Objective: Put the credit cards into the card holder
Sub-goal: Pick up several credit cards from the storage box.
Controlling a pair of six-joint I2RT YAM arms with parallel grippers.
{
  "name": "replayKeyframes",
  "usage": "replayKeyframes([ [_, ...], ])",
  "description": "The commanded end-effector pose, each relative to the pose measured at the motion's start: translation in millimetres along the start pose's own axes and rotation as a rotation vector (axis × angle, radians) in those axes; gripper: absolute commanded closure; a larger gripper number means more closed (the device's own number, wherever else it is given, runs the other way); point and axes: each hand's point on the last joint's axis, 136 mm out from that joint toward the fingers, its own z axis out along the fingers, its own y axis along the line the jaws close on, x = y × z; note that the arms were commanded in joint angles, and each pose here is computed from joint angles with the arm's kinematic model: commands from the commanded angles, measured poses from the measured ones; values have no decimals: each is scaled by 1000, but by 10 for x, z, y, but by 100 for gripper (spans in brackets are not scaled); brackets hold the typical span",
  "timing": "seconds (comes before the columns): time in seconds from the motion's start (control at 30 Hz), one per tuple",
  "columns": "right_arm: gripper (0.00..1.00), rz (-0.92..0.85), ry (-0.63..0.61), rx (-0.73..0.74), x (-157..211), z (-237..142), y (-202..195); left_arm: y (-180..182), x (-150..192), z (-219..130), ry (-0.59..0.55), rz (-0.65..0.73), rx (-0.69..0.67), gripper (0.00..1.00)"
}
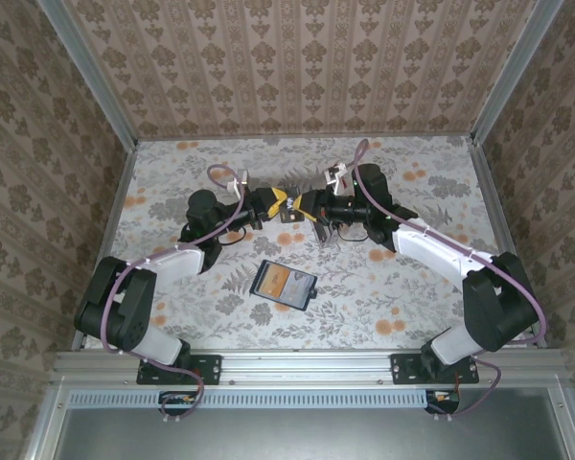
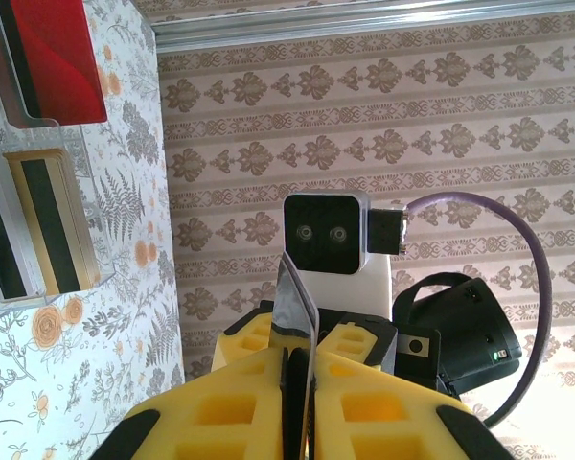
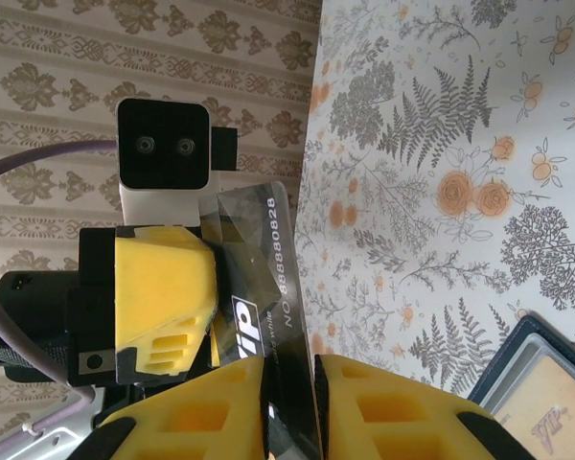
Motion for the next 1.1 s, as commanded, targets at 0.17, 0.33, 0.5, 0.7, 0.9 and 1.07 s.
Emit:
replayKeyframes([
  [0.17,82,96,-49,144,6,-51,-431,-386,53,-18,13,99,122,89],
  [0.33,81,105,-58,146,-7,-54,-447,-385,43,-15,11,96,123,88],
  [0.5,80,110,-56,153,-2,-52,-468,-389,45,-15,13,94,125,85],
  [0.7,80,111,-58,169,3,-62,-495,-389,37,-13,9,90,132,80],
  [0.9,81,119,-65,174,1,-65,-517,-380,33,-4,12,85,133,81],
  [1.07,86,115,-77,171,-24,-78,-488,-332,23,-9,2,77,125,87],
])
